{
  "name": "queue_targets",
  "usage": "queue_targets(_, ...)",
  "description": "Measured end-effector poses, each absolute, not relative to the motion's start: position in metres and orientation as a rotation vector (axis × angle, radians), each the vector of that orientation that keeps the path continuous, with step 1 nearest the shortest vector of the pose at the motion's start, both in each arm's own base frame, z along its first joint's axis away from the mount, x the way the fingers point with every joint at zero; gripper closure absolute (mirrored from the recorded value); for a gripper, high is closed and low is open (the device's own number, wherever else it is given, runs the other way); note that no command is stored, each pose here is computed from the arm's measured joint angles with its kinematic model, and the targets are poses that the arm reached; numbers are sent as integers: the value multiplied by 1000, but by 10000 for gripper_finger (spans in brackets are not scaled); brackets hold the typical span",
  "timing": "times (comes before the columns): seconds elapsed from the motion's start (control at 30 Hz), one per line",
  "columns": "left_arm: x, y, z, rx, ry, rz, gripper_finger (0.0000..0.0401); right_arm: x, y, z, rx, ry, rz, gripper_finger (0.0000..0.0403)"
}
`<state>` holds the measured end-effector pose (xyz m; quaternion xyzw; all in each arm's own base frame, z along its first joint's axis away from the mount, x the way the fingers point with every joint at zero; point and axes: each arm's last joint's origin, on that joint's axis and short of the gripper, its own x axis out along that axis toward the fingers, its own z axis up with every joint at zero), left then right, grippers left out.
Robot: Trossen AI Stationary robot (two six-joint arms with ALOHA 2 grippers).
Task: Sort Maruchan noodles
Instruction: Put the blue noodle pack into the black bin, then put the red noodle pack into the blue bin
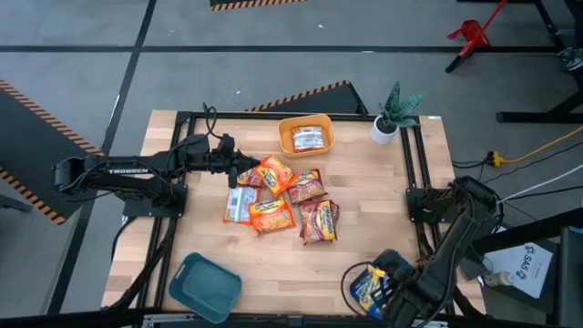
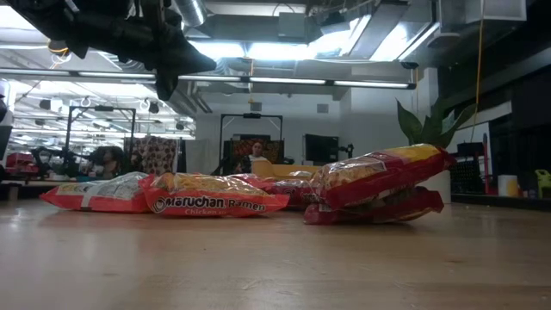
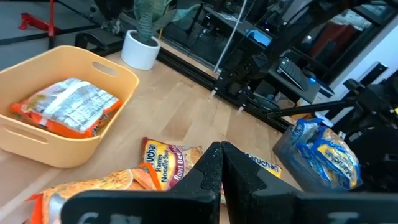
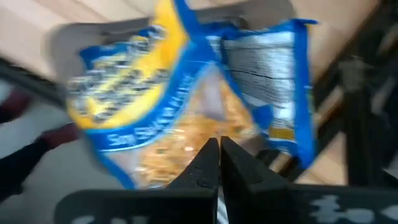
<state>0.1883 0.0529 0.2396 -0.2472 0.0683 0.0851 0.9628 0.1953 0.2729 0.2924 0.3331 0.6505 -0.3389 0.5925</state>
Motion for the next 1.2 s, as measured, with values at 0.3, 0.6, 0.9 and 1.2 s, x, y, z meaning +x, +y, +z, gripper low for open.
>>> queue_targets(0.3,188,52,240,-503,142,156,401,218,287,274,791,1421,-670,401)
queue_targets(0.6,188,53,240,-502,142,161,401,214,289,257,746,1568,-830,401)
queue_targets(0.9,188,53,240,-483,143,160,401,217,290,259,843,1590,-871,401)
queue_targets(1.2,189,50,241,-588,167,50,401,248,274,314,830,1111,-734,399)
